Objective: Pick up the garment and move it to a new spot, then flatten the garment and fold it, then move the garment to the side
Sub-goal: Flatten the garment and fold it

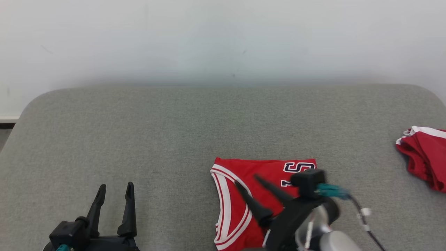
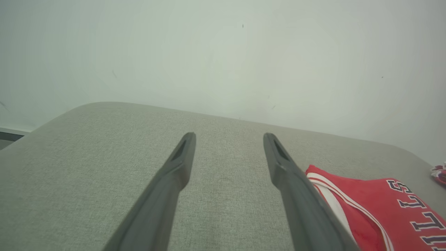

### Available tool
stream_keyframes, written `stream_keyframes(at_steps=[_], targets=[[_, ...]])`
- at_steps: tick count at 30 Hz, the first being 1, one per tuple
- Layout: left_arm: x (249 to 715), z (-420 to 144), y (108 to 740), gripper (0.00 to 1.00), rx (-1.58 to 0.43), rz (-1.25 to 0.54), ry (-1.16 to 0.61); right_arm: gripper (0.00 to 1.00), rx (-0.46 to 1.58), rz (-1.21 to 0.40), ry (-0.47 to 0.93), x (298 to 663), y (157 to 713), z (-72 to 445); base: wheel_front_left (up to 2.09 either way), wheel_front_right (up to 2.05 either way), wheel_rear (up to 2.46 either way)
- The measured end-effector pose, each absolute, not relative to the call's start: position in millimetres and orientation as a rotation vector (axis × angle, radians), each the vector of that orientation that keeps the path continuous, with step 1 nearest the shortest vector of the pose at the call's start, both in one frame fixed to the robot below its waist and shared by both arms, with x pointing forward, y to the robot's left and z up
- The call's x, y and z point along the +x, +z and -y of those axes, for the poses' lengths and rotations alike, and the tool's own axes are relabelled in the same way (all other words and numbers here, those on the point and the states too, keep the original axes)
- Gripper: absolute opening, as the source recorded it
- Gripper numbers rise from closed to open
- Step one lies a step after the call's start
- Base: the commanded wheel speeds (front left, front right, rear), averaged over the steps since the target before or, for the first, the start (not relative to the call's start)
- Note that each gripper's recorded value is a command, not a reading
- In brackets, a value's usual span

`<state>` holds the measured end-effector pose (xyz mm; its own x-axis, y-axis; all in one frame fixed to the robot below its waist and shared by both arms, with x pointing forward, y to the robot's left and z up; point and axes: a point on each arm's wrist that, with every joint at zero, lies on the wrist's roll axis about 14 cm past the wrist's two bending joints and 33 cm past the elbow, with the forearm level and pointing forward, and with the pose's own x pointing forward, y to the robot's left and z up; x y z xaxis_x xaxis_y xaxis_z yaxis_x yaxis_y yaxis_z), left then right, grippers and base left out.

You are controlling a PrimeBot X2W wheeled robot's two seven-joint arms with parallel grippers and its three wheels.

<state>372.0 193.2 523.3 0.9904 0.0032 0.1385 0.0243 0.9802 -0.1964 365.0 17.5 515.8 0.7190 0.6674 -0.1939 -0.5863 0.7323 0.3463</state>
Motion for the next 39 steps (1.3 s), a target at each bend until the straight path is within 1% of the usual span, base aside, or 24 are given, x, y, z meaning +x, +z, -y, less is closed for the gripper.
stream_keyframes(at_steps=[3,8,13,18,26,39], targets=[[373.3,-189.0,526.6,1.00,-0.194,0.147,-0.025,1.00,0.275,-0.144,0.580,381.8,544.1,19.9,0.00,0.00,0.00],[374.0,-181.4,530.7,1.00,-0.181,0.157,-0.051,1.00,0.229,0.016,0.395,387.9,562.4,80.5,0.00,0.00,0.00],[373.4,-175.1,536.1,1.00,-0.180,0.171,-0.069,1.00,0.182,0.090,0.250,383.6,567.2,133.3,0.00,0.00,0.00],[371.7,-166.7,537.8,1.00,-0.180,0.174,-0.093,1.00,0.146,0.072,0.154,374.0,549.9,172.8,0.00,0.00,0.00],[367.1,-166.0,531.1,1.00,-0.165,0.153,-0.095,1.00,0.120,0.027,0.110,364.8,523.2,197.5,0.00,0.00,0.00],[361.2,-171.1,520.2,1.00,-0.178,0.123,-0.076,1.00,0.149,-0.004,0.111,362.3,505.4,196.8,0.00,0.00,0.00]])
